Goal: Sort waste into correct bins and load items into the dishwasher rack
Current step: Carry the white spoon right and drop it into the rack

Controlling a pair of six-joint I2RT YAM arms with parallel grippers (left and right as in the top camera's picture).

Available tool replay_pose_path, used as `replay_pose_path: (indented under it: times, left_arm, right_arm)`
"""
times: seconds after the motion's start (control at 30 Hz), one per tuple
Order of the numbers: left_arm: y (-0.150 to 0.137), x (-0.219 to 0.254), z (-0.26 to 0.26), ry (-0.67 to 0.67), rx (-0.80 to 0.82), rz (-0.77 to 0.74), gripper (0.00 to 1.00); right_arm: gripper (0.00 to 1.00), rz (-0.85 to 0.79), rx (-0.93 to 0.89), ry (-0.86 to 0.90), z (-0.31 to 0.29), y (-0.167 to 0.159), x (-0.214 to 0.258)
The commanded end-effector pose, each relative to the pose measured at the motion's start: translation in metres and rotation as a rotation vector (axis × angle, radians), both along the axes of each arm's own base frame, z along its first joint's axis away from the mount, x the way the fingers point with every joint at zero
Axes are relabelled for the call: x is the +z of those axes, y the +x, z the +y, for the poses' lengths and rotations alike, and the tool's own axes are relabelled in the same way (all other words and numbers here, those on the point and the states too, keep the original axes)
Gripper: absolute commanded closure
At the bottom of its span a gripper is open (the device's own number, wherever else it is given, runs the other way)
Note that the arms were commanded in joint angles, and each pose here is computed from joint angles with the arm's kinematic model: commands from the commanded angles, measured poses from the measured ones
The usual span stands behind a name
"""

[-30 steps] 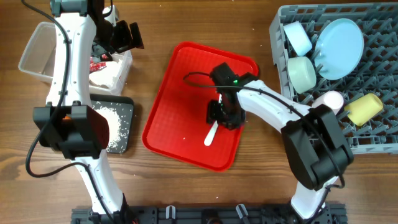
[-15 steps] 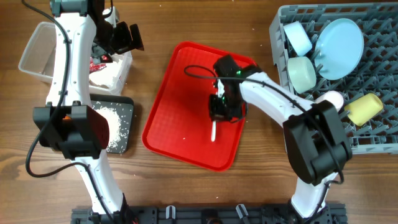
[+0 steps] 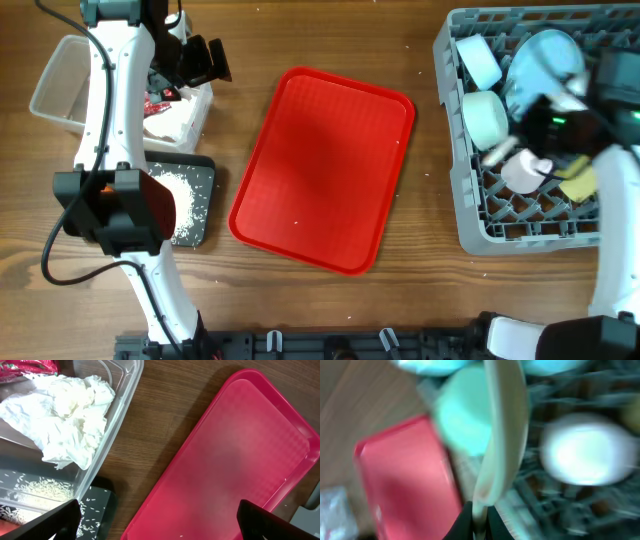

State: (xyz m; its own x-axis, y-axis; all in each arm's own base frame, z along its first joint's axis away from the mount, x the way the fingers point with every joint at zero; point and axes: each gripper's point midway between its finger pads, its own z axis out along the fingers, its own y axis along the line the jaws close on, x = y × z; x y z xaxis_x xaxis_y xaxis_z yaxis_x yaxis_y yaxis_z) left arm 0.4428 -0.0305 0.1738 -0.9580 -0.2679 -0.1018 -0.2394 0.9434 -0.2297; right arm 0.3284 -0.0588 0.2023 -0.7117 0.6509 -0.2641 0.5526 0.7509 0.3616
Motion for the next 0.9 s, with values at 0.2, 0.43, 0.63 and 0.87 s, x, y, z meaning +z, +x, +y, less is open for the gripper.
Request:
replay_pose_path:
  times: [0.2,0.43,0.63,0.87]
  left_arm:
    - [0.000,-0.005,-0.001,0.003,0.013,0.016,0.00]
    - [0.000,-0.005,-0.001,0.003,0.013,0.016,0.00]
    - [0.000,-0.005,-0.001,0.003,0.013,0.016,0.00]
    - [0.000,-0.005,-0.001,0.003,0.013,0.016,0.00]
  right_arm:
    - [0.96,0.146,-0.535,-0.046,-0.147,-0.095,-0.049]
    - [0.04,0.185,-0.609,-0.070,-0.153,-0.105,-0.060]
    - [0.00,0.120,-0.498,-0.044,-0.147,-0.090,-0.056]
    - [0.00,-0.293,0.147,-0.048,-0.035,-0.020,0.023]
